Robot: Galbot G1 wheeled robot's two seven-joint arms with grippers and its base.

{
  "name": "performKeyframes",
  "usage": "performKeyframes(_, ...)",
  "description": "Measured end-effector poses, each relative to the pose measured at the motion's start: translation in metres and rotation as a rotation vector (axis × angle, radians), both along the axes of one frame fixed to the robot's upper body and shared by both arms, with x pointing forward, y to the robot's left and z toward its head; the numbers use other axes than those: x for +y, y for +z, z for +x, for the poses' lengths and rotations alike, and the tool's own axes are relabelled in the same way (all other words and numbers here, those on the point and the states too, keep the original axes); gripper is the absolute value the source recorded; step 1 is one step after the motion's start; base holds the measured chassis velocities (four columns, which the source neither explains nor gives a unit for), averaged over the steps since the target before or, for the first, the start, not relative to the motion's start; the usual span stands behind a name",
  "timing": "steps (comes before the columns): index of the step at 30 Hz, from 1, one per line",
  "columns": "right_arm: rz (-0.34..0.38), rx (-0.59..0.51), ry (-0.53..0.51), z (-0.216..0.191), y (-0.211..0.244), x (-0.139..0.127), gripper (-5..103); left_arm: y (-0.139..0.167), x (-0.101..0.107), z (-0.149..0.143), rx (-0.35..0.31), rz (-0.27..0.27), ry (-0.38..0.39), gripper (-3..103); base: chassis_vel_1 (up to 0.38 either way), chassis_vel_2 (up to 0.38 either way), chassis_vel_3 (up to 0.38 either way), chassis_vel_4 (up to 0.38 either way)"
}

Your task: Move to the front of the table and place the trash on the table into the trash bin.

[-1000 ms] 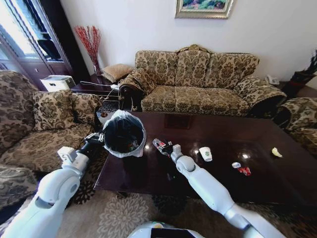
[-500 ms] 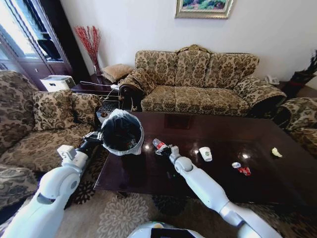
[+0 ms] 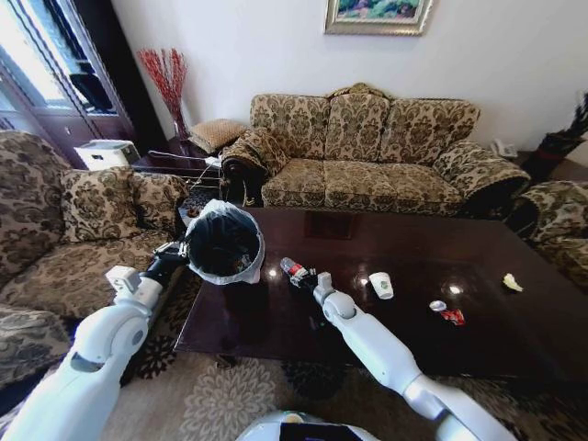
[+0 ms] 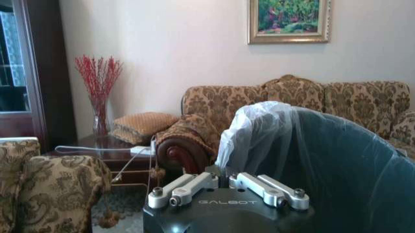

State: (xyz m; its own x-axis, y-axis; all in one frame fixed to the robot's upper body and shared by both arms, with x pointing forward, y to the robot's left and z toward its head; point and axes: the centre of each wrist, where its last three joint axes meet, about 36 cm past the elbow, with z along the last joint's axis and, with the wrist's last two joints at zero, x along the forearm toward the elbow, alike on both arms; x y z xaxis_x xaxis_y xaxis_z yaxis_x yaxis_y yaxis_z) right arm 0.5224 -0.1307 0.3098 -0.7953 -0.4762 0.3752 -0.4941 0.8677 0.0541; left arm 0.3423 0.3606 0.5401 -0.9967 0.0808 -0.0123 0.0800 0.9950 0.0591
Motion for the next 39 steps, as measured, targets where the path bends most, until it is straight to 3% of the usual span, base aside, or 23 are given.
performKeyframes(7,-0.014,0.001,-0.004,-0.006,-0.005,-0.001,43,0.000,0.000,0.002,-0.003,-0.002,-0.002,3,0.000,0.000,0.000,0.000)
performKeyframes(9,-0.016,0.001,-0.007,-0.007,-0.006,-0.001,43,0.000,0.000,0.002,-0.003,-0.002,-0.002,3,0.000,0.000,0.000,0.000)
performKeyframes(18,-0.021,0.003,-0.020,-0.013,-0.008,-0.003,21,0.002,-0.002,-0.001,-0.007,-0.001,-0.005,3,0.000,0.000,0.000,0.000)
performKeyframes(26,-0.022,-0.028,-0.054,-0.013,0.003,-0.007,18,0.004,-0.005,-0.003,-0.013,0.001,-0.012,3,0.000,0.000,0.000,0.000)
performKeyframes(29,0.000,-0.064,-0.082,-0.009,0.019,-0.008,13,0.005,-0.005,-0.004,-0.013,0.001,-0.013,3,0.000,0.000,0.000,0.000)
performKeyframes(32,0.078,-0.197,-0.120,0.003,0.075,-0.014,4,0.006,-0.006,-0.005,-0.016,0.004,-0.018,3,0.000,0.000,0.000,0.000)
performKeyframes(33,0.078,-0.197,-0.120,0.003,0.075,-0.014,4,0.006,-0.006,-0.005,-0.016,0.004,-0.018,3,0.000,0.000,0.000,0.000)
performKeyframes(37,0.189,-0.395,-0.045,0.000,0.180,-0.018,4,0.008,-0.007,-0.006,-0.010,0.013,-0.026,3,0.000,0.000,0.000,0.000)
performKeyframes(39,0.209,-0.417,-0.024,-0.003,0.196,-0.016,4,0.008,-0.008,-0.006,-0.009,0.014,-0.028,3,0.000,0.000,0.000,0.000)
